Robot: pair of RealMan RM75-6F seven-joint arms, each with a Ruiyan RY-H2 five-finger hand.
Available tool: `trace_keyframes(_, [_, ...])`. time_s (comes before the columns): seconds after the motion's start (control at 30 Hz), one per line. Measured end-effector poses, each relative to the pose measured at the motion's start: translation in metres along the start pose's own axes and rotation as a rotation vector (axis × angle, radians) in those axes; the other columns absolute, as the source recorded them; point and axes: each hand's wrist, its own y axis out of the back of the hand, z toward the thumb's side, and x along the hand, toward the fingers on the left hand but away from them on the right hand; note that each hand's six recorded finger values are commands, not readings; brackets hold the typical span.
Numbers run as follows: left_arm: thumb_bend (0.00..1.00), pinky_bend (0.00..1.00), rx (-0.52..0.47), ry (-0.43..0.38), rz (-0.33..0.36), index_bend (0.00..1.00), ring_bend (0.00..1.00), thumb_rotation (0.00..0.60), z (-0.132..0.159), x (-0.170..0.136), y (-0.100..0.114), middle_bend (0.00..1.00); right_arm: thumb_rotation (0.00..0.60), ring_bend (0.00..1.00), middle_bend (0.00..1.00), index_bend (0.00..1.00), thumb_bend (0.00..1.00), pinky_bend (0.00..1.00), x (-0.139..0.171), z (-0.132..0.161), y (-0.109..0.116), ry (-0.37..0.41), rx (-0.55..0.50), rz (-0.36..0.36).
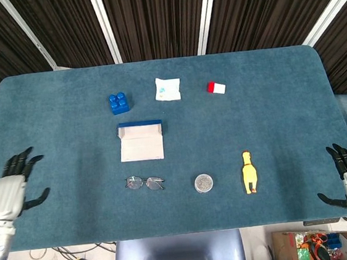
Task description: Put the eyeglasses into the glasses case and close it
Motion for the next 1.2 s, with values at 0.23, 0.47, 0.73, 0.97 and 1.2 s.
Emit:
trace_keyframes(0.23, [0.26, 0.00, 0.037, -0.119, -0.195, 0.24, 0.00, 0.600, 0.058, 0.049, -0.014, 0.05, 0.600, 0.05, 0.00, 0.00, 0.09, 0.19, 0.000, 0.000, 0.000, -0.004, -0.003, 0.002])
trace_keyframes(0.47, [0.26, 0.00, 0.050, -0.166, -0.292, 0.30, 0.00, 0.600, 0.110, 0.086, -0.041, 0.07, 0.600, 0.05, 0.00, 0.00, 0.09, 0.19, 0.000, 0.000, 0.000, -0.004, 0.002, 0.001])
trace_keyframes(0.73, [0.27, 0.00, 0.087, -0.198, -0.349, 0.33, 0.00, 0.600, 0.157, 0.104, -0.087, 0.07, 0.600, 0.05, 0.00, 0.00, 0.09, 0.19, 0.000, 0.000, 0.000, -0.004, -0.001, -0.001])
trace_keyframes(0.97, [0.32, 0.00, 0.125, -0.186, -0.380, 0.36, 0.00, 0.600, 0.171, 0.110, -0.118, 0.07, 0.600, 0.05, 0.00, 0.00, 0.09, 0.19, -0.001, -0.002, 0.002, -0.007, -0.006, -0.005])
trace_keyframes(1.2, [0.32, 0.00, 0.150, -0.188, -0.390, 0.42, 0.00, 0.600, 0.181, 0.112, -0.136, 0.08, 0.600, 0.05, 0.00, 0.00, 0.09, 0.19, -0.001, -0.002, 0.002, -0.006, -0.010, -0.002])
